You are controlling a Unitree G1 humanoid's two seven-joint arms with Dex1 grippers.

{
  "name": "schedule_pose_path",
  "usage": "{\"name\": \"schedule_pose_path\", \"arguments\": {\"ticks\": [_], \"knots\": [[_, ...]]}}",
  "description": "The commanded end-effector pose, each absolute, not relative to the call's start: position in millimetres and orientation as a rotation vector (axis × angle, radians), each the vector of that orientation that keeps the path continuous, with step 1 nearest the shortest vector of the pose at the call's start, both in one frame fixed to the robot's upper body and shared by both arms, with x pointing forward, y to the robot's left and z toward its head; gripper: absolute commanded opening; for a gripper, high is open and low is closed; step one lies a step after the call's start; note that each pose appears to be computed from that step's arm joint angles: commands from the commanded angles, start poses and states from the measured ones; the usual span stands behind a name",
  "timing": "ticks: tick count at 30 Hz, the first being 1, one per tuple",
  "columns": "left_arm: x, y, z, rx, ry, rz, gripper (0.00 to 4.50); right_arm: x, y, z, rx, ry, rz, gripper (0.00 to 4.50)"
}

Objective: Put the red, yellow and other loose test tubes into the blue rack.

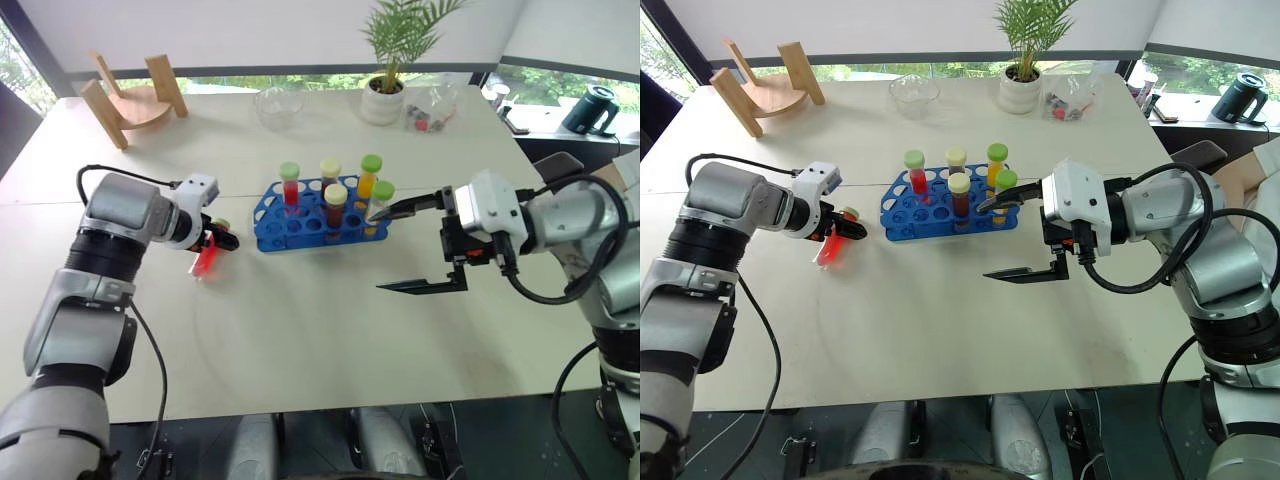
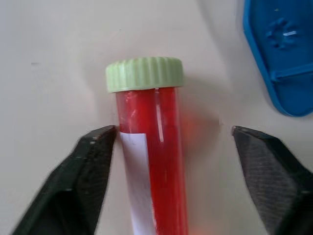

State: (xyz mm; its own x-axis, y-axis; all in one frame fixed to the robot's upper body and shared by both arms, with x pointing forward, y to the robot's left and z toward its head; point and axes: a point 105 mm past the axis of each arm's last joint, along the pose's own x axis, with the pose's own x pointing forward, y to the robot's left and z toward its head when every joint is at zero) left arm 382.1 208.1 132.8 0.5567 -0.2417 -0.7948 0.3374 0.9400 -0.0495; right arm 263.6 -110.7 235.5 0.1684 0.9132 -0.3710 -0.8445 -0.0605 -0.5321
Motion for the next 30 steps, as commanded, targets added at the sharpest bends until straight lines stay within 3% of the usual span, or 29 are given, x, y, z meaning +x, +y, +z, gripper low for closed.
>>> {"name": "schedule_pose_path", "arguments": {"ticks": [1, 3, 4, 6, 11, 13, 15, 20, 30], "knots": [[386.4, 209.1, 141.6, 0.096, 0.885, -0.330, 2.04, 259.4, -112.7, 248.9, -0.796, -0.164, 1.410, 4.50], [387.0, 211.4, 141.6, 0.091, 0.880, -0.314, 1.04, 260.3, -113.4, 249.0, -0.793, -0.163, 1.400, 4.50], [386.5, 213.8, 142.1, 0.086, 0.878, -0.304, 0.80, 260.8, -114.5, 248.7, -0.794, -0.160, 1.393, 4.50], [386.7, 219.8, 149.0, 0.079, 0.850, -0.284, 0.78, 261.4, -116.9, 248.4, -0.790, -0.154, 1.380, 4.50], [395.4, 201.3, 227.5, -0.081, 0.421, -0.475, 0.78, 262.6, -122.7, 247.8, -0.753, -0.148, 1.324, 4.50], [376.9, 181.3, 266.7, -0.121, 0.173, -0.689, 0.78, 264.4, -123.6, 247.0, -0.724, -0.151, 1.286, 4.50], [355.9, 164.7, 283.2, -0.168, 0.010, -0.836, 0.78, 265.2, -123.8, 245.4, -0.694, -0.150, 1.255, 4.50], [334.5, 129.9, 275.7, -0.187, -0.240, -0.952, 0.78, 267.3, -122.7, 243.9, -0.650, -0.157, 1.198, 4.50], [360.8, 96.5, 220.0, -0.066, -0.396, -0.905, 0.78, 264.8, -121.2, 244.0, -0.637, -0.167, 1.163, 4.50]]}}
